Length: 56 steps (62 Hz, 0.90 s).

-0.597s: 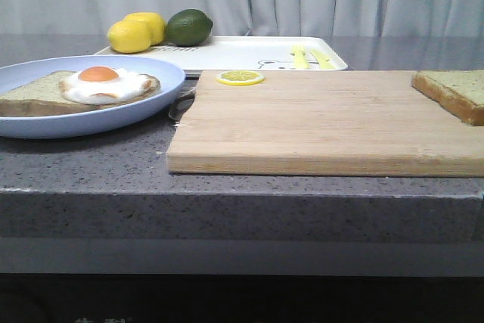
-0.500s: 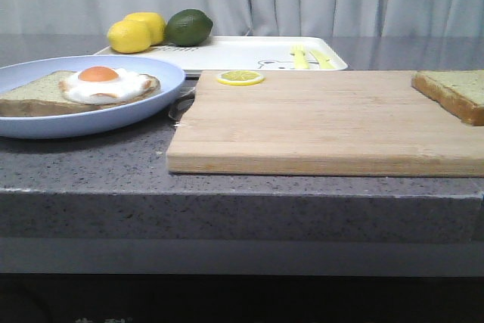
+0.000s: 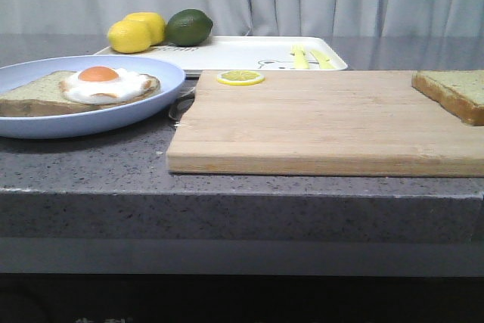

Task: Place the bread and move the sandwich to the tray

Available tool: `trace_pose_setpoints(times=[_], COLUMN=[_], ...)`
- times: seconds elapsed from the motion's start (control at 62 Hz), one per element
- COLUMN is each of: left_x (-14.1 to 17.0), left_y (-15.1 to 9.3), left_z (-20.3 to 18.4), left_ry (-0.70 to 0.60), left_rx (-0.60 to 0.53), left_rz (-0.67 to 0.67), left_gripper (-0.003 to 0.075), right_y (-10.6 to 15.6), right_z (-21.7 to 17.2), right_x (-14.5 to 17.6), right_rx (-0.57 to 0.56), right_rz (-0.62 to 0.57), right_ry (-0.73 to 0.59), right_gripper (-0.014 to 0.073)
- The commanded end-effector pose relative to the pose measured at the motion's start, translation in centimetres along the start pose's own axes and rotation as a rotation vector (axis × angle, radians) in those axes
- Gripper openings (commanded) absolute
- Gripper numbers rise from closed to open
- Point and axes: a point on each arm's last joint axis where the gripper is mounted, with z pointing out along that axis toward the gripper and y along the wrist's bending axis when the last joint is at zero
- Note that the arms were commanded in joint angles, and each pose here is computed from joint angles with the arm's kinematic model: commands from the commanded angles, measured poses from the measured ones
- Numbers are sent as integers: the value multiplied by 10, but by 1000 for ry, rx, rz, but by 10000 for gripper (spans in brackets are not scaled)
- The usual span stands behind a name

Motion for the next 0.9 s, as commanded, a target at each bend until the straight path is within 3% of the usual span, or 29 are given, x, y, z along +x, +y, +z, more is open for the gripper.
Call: trace_pose_setpoints(times=[0.0,0.194,0.274,0.42,0.549,0.726,0.888], left_x=[-7,-8,-14,-47,-90,-145,-183], left_y=[-1,-1,-2,-3,-2,0,3], left_z=[-2,-2,-3,-10,-21,-27,-13], left_ry=[-94,-100,-171,-335,-401,-315,-96], left_rx=[10,11,20,32,24,-4,-38], left_rz=[-10,-10,-10,-9,-9,-13,-21], left_gripper=[-20,-20,-20,-20,-20,-20,-20], right_y=[0,0,1,2,6,10,14], right_z=[-1,-1,-1,-4,-12,-27,-19], right_x=[-9,-10,-12,-30,-59,-108,-143], right_rx=[-2,-2,-4,-6,-9,-12,-2], right_rz=[-10,-10,-10,-11,-15,-18,-18], right_ry=[-91,-104,-125,-141,-145,-158,-8], right_gripper=[-58,-58,-58,-58,-58,-58,-58])
